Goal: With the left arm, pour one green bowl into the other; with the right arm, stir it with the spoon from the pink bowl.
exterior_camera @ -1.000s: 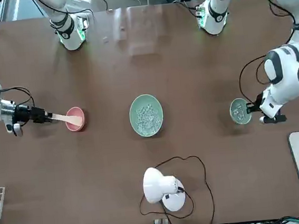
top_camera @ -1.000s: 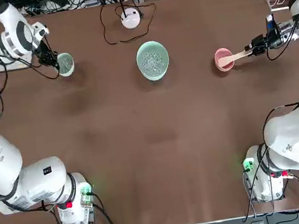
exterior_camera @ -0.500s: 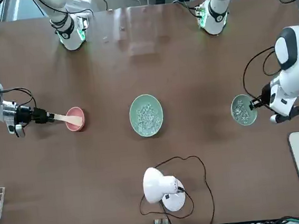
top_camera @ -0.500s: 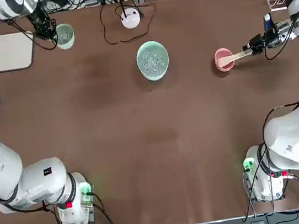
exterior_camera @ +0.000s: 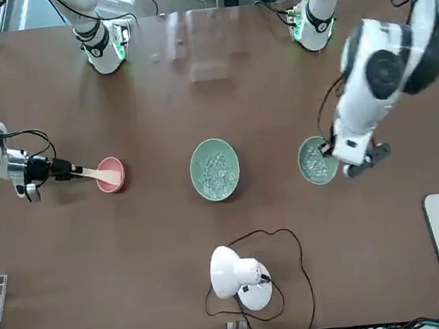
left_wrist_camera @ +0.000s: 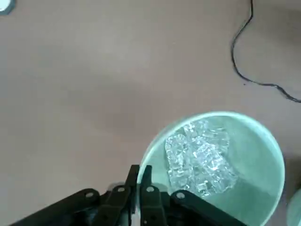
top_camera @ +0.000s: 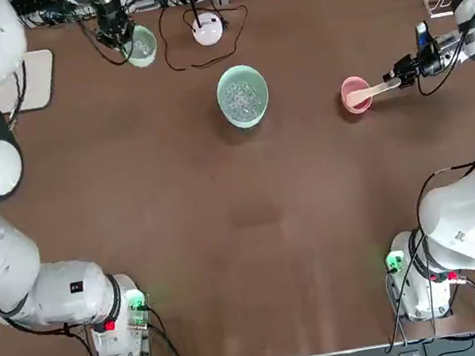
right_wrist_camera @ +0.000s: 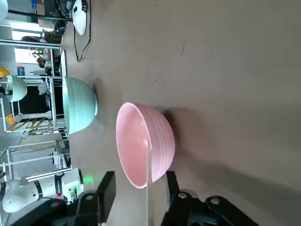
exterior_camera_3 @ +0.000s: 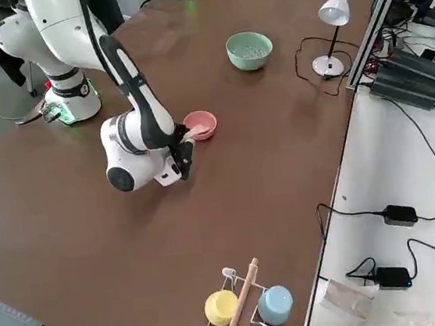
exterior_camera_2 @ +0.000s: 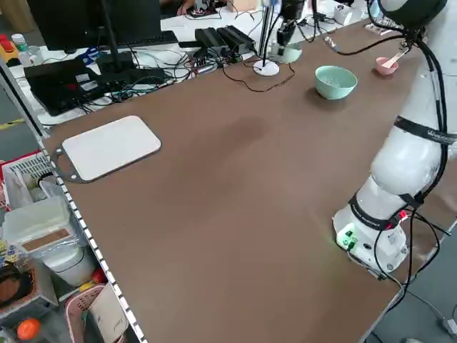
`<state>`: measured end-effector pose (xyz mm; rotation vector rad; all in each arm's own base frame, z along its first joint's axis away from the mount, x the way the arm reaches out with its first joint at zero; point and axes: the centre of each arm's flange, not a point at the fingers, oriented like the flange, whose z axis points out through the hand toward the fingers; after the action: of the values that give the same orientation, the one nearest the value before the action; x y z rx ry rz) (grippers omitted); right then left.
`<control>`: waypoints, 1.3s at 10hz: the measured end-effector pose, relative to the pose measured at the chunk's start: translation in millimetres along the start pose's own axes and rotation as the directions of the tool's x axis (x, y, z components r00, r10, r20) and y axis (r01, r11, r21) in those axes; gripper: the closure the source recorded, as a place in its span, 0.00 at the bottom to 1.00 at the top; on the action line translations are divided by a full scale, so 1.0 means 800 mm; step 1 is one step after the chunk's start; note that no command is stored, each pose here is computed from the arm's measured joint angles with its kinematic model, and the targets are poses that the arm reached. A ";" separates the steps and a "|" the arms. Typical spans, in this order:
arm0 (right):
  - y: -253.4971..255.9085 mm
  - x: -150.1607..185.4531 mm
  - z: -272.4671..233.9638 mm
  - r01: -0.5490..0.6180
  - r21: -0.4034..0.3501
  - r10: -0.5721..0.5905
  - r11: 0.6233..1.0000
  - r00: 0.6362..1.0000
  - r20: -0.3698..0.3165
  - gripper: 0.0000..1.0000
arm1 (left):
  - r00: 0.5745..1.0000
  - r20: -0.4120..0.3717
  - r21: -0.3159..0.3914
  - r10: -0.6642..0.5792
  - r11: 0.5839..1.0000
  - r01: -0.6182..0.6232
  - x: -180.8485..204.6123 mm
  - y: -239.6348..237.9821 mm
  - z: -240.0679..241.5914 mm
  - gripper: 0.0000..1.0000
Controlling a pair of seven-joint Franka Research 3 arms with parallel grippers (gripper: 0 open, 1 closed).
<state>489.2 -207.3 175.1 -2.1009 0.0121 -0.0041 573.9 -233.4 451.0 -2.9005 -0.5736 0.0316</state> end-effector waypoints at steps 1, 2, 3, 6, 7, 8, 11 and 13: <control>0.002 -0.002 -0.003 -0.004 -0.001 0.004 1.000 1.000 -0.003 0.49 | 1.000 -0.001 0.024 -0.027 0.999 0.027 -0.022 0.034 -0.004 0.95; 0.005 -0.005 -0.007 -0.010 -0.003 0.010 1.000 1.000 -0.007 0.49 | 0.998 -0.003 0.038 -0.056 0.998 0.056 -0.040 0.063 -0.008 0.95; 0.010 -0.009 -0.013 -0.017 -0.005 0.017 1.000 1.000 -0.013 0.49 | 0.995 -0.022 0.047 -0.097 0.994 0.098 -0.060 0.089 -0.013 0.95; 0.021 -0.026 -0.023 -0.042 0.008 0.042 0.999 0.999 -0.017 0.53 | 0.977 -0.098 0.076 -0.188 0.978 0.195 -0.127 0.149 -0.023 0.95; 0.021 -0.028 -0.020 -0.044 0.019 0.044 0.999 0.999 -0.011 0.53 | 0.971 -0.149 0.154 -0.187 0.965 0.210 -0.151 0.166 -0.013 0.95; 0.020 -0.029 -0.019 -0.044 0.026 0.044 0.999 0.999 -0.007 0.53 | 0.951 -0.227 0.199 -0.211 0.946 0.257 -0.169 0.187 0.001 0.95; 0.018 -0.029 -0.018 -0.044 0.035 0.044 0.998 0.999 -0.001 0.54 | 0.825 -0.476 0.151 -0.305 0.896 0.418 -0.178 0.249 0.045 0.95; 0.018 -0.029 -0.018 -0.044 0.035 0.044 0.998 0.999 -0.001 0.60 | 0.714 -0.604 0.086 -0.355 0.862 0.500 -0.196 0.269 0.050 0.95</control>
<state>465.6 -226.8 169.7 -2.0654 0.0590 0.0196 507.6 -481.0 369.6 -2.2789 -1.0163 -0.7548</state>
